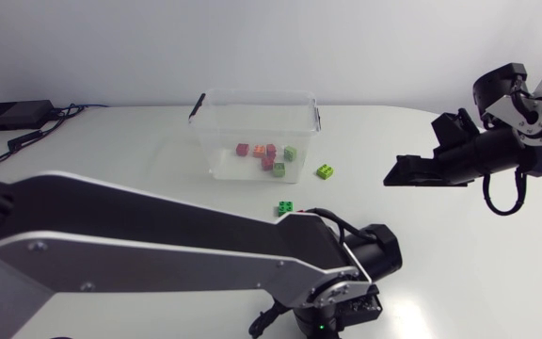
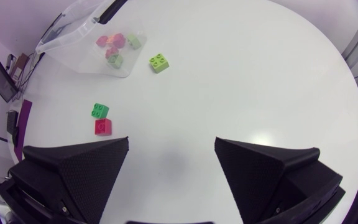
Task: Place the duplo bricks in the container
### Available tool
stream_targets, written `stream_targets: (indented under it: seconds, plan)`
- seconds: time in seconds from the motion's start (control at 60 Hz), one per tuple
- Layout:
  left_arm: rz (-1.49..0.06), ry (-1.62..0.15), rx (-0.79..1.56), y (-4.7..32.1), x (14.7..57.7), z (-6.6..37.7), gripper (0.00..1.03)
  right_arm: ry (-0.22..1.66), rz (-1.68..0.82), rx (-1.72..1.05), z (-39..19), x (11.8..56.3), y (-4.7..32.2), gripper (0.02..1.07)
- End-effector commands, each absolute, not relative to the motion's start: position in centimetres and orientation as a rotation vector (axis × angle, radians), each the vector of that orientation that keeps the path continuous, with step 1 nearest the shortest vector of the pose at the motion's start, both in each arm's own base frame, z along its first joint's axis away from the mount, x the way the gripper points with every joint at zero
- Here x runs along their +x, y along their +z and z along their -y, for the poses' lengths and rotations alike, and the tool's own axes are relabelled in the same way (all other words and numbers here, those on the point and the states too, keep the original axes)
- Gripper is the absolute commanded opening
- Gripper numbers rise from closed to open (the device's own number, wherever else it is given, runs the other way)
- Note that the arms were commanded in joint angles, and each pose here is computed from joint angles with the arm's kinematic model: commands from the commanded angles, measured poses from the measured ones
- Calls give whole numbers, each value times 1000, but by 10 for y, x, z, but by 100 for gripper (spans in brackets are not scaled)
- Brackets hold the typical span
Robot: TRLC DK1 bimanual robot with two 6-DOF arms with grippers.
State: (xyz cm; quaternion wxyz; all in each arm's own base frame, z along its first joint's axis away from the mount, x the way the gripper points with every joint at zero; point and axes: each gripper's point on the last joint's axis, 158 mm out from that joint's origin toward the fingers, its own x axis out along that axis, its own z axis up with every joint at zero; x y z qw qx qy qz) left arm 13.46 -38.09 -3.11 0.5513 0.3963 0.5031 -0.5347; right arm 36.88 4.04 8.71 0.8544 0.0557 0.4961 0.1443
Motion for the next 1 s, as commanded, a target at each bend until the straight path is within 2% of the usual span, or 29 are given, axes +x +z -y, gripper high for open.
stream_targets:
  seconds: [0.0, 0.067, 0.117, 0.133, 0.167, 0.267, 0.483, 0.667, 0.983]
  plan:
    - [-1187, -1294, 964, -35, 133, 387, 46, 317, -1039, 111, -40, 365, 84, 102]
    - [-1194, -1293, 968, -39, 133, 387, 37, 322, -1041, 113, -41, 363, 82, 102]
    - [-1199, -1293, 971, -40, 132, 388, 24, 323, -1044, 114, -41, 362, 81, 102]
    - [-1200, -1294, 969, -39, 132, 388, 16, 323, -1044, 114, -41, 362, 81, 102]
    - [-1208, -1291, 972, -39, 132, 385, 15, 325, -1046, 114, -42, 362, 80, 102]
    - [-1209, -1295, 969, -30, 129, 382, 13, 340, -1054, 109, -49, 359, 79, 102]
    - [-1123, -1259, 874, 32, 153, 373, 13, 392, -1114, 71, -80, 348, 62, 102]
    - [-998, -1183, 740, 97, 200, 360, 13, 436, -1167, -4, -117, 336, 41, 102]
    - [-829, -949, 504, 172, 308, 320, 12, 482, -1248, -136, -175, 322, 8, 102]
